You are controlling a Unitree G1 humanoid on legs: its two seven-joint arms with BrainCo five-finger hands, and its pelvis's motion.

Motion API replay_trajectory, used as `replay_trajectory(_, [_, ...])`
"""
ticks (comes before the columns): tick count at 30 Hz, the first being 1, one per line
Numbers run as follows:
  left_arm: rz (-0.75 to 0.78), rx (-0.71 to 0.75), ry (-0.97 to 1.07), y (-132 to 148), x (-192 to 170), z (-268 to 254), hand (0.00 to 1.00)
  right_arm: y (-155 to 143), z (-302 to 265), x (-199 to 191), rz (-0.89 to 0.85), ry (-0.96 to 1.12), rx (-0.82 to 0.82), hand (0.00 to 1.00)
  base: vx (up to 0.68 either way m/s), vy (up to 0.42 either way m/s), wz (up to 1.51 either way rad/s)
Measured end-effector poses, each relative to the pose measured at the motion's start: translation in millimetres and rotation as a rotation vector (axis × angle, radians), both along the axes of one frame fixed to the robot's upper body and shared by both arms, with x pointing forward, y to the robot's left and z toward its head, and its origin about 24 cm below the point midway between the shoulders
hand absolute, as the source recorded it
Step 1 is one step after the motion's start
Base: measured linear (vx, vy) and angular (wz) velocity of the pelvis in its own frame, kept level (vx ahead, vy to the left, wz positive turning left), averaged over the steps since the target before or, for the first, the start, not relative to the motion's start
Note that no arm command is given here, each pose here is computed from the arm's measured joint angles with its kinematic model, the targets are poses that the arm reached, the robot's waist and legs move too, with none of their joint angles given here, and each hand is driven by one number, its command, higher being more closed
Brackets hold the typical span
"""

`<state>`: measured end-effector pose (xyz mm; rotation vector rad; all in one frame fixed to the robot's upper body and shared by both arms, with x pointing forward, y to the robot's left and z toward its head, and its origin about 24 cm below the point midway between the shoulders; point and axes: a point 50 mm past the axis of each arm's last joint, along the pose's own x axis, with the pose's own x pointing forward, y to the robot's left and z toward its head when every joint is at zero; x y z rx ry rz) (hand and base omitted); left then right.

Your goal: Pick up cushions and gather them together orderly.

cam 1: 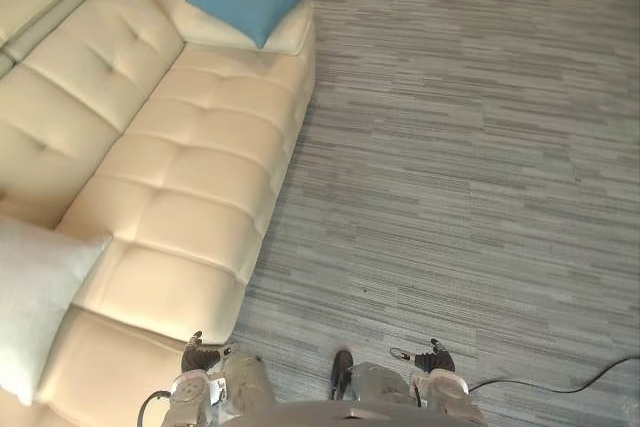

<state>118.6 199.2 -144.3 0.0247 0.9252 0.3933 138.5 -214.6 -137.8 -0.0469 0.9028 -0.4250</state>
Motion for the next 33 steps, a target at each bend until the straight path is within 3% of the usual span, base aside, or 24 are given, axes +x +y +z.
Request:
replay_trajectory(7, [-0.001,0.012,0.085,2.1,-30.9,-7.3,0.00,7.9,-0.5,3.2,-0.041,-0.011,0.025,0.00,0.38,0.227,-1.05])
replay_trajectory(15, [-0.049,0.054,0.099,12.2,-30.0,-5.6,0.00,14.5,-2.0,-2.7,-0.067,-0.019,0.059,0.00,0.53,0.193,-0.25])
replay_trajectory(25, [-0.112,0.020,0.076,-0.7,-9.5,-5.9,0.00,-5.7,2.7,0.1,-0.081,-0.039,0.035,0.00,0.60,-0.105,0.26])
replay_trajectory(28, [-0.075,-0.043,0.068,-20.8,-5.3,-8.6,0.00,-13.9,8.0,9.0,-0.082,-0.065,0.013,0.00,0.59,-0.232,0.29])
replay_trajectory(33, [0.006,-0.078,-0.013,-24.5,8.0,-1.4,0.00,3.8,6.3,14.4,-0.033,-0.065,0.044,0.00,0.62,-0.141,0.16])
